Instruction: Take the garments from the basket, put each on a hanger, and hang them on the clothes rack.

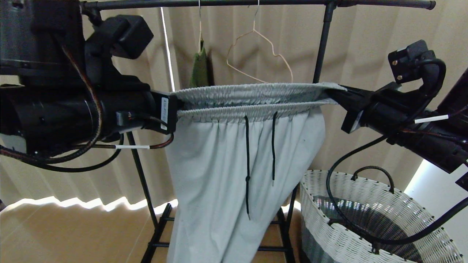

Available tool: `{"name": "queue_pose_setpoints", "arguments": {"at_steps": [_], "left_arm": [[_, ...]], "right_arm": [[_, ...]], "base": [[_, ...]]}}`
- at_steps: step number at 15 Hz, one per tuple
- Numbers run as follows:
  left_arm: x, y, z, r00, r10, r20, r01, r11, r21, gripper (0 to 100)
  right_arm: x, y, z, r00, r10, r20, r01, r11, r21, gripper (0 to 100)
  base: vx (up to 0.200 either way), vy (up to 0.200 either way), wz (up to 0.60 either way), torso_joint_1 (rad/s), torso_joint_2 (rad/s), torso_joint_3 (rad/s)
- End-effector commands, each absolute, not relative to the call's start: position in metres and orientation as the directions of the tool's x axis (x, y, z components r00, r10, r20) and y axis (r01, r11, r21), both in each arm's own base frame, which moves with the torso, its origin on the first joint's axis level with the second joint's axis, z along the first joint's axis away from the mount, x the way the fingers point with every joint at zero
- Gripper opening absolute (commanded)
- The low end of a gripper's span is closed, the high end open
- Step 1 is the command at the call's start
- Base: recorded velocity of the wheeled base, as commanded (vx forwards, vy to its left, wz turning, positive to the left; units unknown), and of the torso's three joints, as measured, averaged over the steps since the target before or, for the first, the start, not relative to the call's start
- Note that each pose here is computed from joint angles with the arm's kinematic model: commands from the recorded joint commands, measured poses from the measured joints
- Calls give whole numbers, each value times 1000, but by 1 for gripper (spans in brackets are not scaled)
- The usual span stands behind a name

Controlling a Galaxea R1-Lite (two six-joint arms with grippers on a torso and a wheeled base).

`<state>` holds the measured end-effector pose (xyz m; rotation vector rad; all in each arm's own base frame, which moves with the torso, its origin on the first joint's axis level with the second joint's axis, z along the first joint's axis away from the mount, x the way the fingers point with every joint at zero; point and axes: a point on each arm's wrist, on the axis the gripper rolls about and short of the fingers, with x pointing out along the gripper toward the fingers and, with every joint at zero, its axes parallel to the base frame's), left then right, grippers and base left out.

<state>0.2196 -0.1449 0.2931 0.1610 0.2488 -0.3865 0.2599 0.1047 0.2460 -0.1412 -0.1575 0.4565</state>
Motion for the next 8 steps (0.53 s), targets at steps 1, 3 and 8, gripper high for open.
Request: {"name": "queue_pose_setpoints", "arguments": {"at_steps": [1, 3, 8], "left_arm": [[220, -147, 285, 880, -352, -319, 404, 908, 114, 0], [215, -144, 293, 884, -362, -295, 406, 908, 101, 0], [204, -143, 304, 893, -388, -226, 405, 914, 30, 0]], "right_arm": [[263, 106, 236, 889, 450, 88, -431, 886, -169, 0], [264, 107, 238, 889, 448, 96, -429, 887, -170, 0], [260, 102, 239, 895, 437, 93, -418, 892, -169, 0]], "base": [[0, 0, 0, 0, 0, 0], [0, 0, 0, 0, 0, 0], [0, 0, 0, 0, 0, 0]]}}
